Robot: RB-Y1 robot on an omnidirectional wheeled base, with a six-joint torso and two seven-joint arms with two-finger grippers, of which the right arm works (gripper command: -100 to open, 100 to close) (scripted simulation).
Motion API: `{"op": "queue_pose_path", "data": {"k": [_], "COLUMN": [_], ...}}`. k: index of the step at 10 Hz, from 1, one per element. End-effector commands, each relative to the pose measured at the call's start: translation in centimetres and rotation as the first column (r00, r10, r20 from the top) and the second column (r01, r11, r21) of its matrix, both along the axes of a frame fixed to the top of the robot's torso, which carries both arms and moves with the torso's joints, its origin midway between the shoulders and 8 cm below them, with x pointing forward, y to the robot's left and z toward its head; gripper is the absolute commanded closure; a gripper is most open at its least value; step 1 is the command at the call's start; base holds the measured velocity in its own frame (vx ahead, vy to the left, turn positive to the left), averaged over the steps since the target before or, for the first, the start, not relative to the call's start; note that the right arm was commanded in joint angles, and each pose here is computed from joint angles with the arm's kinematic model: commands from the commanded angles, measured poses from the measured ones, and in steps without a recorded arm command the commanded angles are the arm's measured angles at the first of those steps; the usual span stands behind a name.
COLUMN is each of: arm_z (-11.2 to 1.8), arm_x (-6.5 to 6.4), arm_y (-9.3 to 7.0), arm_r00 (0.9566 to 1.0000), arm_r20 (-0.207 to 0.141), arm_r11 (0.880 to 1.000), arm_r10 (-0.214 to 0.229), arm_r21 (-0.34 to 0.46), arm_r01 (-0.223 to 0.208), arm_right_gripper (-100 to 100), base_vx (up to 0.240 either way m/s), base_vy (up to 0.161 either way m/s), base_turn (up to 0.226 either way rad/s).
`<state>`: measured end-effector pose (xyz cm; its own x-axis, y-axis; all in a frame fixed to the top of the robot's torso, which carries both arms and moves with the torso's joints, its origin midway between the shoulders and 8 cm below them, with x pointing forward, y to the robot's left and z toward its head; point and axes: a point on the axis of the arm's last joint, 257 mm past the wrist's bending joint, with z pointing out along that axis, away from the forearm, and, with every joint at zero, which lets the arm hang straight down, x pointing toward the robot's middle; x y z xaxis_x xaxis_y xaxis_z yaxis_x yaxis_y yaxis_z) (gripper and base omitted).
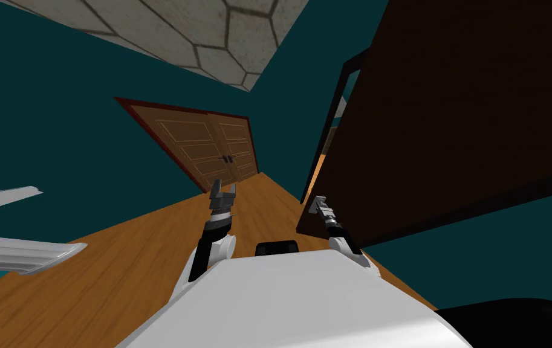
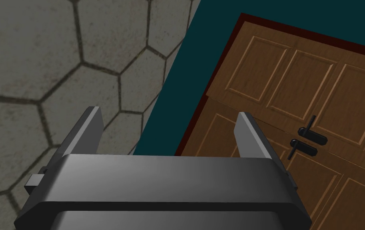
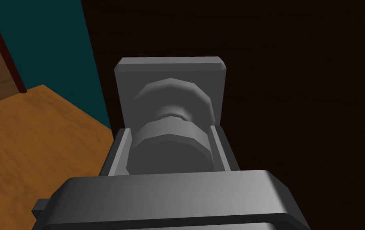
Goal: Pull the door open
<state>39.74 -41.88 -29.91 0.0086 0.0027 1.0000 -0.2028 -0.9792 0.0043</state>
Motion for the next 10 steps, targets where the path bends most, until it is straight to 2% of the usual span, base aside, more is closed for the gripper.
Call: {"op": "queue_pose_path", "data": {"k": [1, 10], "arm_z": [0.2, 0.0], "arm_x": [-0.2, -1.4], "arm_y": [0.3, 1.0], "arm_r00": [0.9999, 0.9975], "arm_r20": [0.006, 0.002], "arm_r11": [1.0, 0.997], "arm_r10": [0.014, 0.071], "arm_r21": [0.002, 0.003], "arm_r01": [-0.014, -0.071], "arm_right_gripper": [100, 100], "base_vx": [-0.207, -0.18], "base_vy": [-0.031, -0.037], "base_turn": [0.111, 0.109]}}
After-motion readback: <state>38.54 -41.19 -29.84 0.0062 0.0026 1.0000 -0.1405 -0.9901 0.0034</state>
